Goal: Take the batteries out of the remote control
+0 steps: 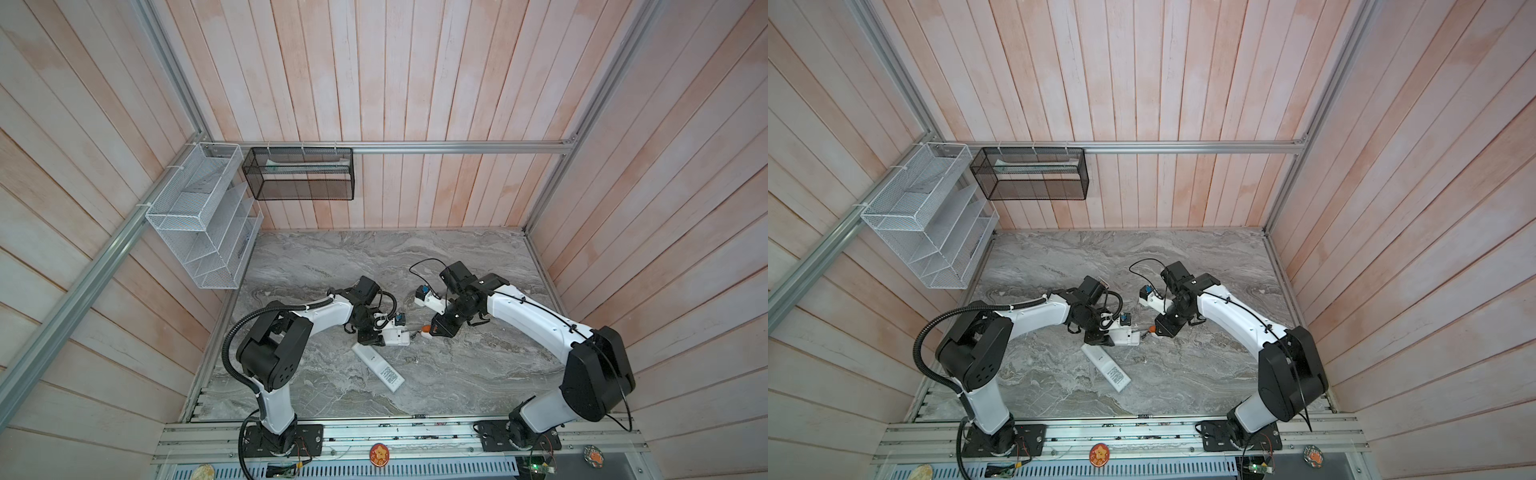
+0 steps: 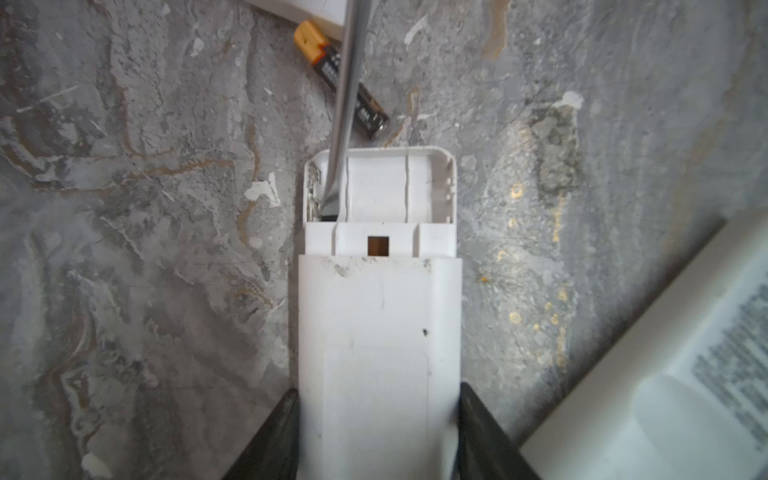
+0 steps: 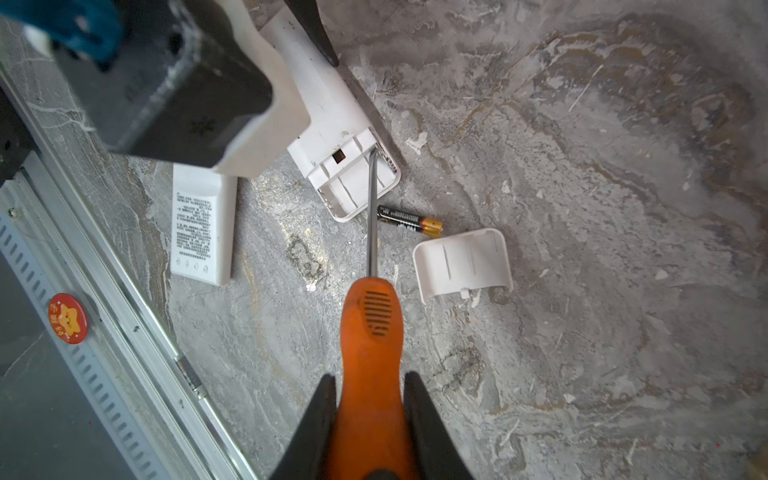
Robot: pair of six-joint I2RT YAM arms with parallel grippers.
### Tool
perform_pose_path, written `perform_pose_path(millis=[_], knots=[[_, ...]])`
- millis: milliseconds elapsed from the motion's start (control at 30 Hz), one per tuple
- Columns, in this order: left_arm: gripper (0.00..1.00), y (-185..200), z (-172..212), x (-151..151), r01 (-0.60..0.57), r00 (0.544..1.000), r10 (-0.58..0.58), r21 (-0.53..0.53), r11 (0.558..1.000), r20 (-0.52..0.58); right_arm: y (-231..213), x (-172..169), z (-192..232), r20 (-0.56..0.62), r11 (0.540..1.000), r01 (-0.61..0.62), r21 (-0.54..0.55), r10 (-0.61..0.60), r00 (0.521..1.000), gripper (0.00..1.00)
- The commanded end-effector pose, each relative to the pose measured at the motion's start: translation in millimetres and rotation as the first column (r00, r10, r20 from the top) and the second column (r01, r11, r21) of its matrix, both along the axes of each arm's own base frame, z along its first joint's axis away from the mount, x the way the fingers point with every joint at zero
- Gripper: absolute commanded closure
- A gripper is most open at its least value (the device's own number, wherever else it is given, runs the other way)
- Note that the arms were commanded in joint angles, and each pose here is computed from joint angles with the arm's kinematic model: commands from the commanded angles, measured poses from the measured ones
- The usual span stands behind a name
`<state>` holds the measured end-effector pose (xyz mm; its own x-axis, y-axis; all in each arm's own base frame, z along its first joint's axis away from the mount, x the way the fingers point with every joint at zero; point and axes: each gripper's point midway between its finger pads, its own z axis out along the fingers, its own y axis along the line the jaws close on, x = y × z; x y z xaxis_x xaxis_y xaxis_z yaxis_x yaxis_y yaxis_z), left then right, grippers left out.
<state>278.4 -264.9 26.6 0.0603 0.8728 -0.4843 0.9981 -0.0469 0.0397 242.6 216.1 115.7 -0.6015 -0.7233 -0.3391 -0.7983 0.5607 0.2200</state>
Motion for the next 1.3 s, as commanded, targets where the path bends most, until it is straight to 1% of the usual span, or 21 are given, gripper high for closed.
perform_pose_path(millis=[0,100,300,400,567,700,800,867,900,1033,1100,1167,1267], knots=[[0.79,-5.4,0.6,-7.3,0.027,0.999,-0.028,-0.018,0.999,-0.035,-8.4,15.4,6.8,0.054,0.999,0.024,-0.033,-0.022,0.998,1.00],[0.79,-5.2,0.4,-6.0,0.024,0.999,-0.025,-0.015,1.000,-0.029,-13.6,12.4,6.3,0.050,0.998,0.029,-0.047,-0.026,0.998,1.00],[0.77,-4.0,-5.2,0.7,0.003,1.000,-0.003,0.006,1.000,-0.009,-3.3,16.3,33.1,0.101,0.996,0.051,0.069,-0.058,0.993,1.00],[0.72,-4.1,-5.4,3.3,0.000,1.000,0.000,0.014,1.000,0.008,-7.7,23.8,39.9,0.127,0.992,0.092,0.090,-0.103,0.987,1.00],[0.56,-2.6,-4.4,5.8,-0.006,1.000,0.005,0.018,1.000,0.030,-20.2,36.2,43.4,0.150,0.977,0.175,0.118,-0.192,0.970,1.00],[0.36,-3.6,0.0,6.8,-0.006,0.999,0.006,0.010,1.000,0.049,-25.0,46.2,55.9,0.182,0.958,0.224,0.181,-0.256,0.949,1.00],[0.24,-6.2,11.1,9.9,-0.011,0.997,0.012,-0.012,1.000,0.075,-27.4,53.1,69.4,0.209,0.935,0.257,0.245,-0.310,0.928,1.00],[0.12,-9.7,25.3,13.6,-0.015,0.994,0.019,-0.041,0.999,0.105,-28.8,57.5,78.0,0.230,0.917,0.275,0.289,-0.346,0.910,1.00],[0.01,-11.2,34.1,16.7,-0.019,0.991,0.027,-0.059,0.998,0.127,-29.8,59.8,82.7,0.241,0.905,0.285,0.314,-0.367,0.898,1.00],[0.00,-13.0,67.7,23.4,-0.031,0.978,0.053,-0.112,0.993,0.204,-32.3,67.5,103.8,0.287,0.862,0.293,0.414,-0.429,0.856,1.00],[0.00,-13.9,85.3,24.4,-0.035,0.969,0.069,-0.145,0.989,0.236,-31.4,68.1,113.6,0.308,0.847,0.277,0.454,-0.441,0.843,1.00],[0.00,-15.8,105.8,25.5,-0.045,0.960,0.095,-0.190,0.981,0.262,-30.7,67.8,124.1,0.331,0.834,0.259,0.488,-0.451,0.829,1.00],[0.00,-19.1,142.6,25.0,-0.065,0.944,0.153,-0.288,0.955,0.292,-31.8,66.6,139.5,0.358,0.809,0.242,0.536,-0.478,0.802,1.00]])
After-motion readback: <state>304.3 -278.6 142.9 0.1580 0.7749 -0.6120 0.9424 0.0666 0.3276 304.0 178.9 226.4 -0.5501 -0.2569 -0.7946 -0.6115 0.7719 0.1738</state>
